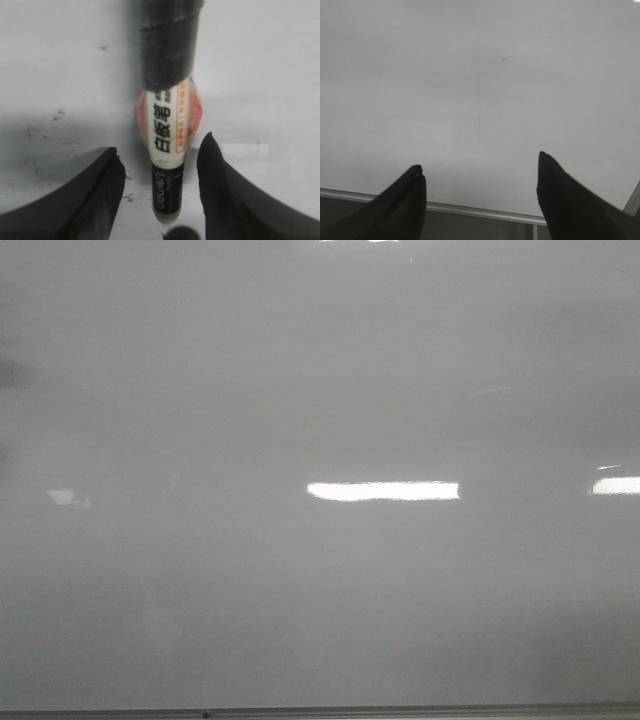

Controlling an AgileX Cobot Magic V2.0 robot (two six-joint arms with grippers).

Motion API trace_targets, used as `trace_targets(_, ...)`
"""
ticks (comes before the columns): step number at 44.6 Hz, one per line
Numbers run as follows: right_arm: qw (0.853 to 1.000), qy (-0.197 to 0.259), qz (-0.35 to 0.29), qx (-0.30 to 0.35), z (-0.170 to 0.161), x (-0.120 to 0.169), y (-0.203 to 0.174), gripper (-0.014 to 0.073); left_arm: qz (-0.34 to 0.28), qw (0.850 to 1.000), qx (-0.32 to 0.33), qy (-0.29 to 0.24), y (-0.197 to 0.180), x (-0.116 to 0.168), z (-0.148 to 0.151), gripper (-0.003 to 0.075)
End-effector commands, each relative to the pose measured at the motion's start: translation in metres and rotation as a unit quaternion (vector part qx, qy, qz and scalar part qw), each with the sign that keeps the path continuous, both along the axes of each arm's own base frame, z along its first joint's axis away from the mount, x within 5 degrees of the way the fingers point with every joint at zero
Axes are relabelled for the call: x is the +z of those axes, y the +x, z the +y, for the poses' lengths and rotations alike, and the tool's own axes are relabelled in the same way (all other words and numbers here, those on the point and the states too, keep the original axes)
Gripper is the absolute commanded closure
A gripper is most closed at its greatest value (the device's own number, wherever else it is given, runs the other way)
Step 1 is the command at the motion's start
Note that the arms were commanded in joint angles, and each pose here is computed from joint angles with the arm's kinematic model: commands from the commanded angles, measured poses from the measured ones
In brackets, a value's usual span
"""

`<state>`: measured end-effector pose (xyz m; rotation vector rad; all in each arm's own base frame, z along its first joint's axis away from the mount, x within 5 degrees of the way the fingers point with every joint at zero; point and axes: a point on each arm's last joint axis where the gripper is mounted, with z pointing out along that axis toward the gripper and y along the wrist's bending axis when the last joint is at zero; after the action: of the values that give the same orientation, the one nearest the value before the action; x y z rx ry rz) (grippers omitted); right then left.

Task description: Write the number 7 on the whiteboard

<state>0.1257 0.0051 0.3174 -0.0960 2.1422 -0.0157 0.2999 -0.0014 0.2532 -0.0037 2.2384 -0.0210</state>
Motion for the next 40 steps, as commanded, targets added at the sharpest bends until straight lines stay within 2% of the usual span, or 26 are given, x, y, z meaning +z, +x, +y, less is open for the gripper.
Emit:
trace_targets(1,0.999,-0.007,-0.047,0.002,0.000,0.015,0.004,0.0094,-0.066,0.998,0.004,-0.005,0.006,0.022,-0.001,0.0442)
trace_targets(13,0.999,-0.007,-0.047,0.002,0.000,0.015,0.004,0.0094,-0.041,0.999,0.004,-0.005,0.011,0.010,-0.001,0.0465)
trace_targets(24,0.999,-0.008,-0.049,0.002,0.000,0.015,0.004,0.0094,-0.049,0.999,0.004,-0.006,0.010,0.013,-0.001,0.0662)
trace_targets(32,0.999,-0.009,-0.051,0.002,-0.001,0.019,0.004,0.0094,-0.042,0.999,-0.001,-0.008,-0.008,0.039,-0.002,0.0737)
trace_targets(40,0.999,0.004,-0.036,0.001,0.000,0.040,-0.002,0.0094,-0.032,0.999,-0.026,-0.001,-0.042,0.080,-0.008,0.0741)
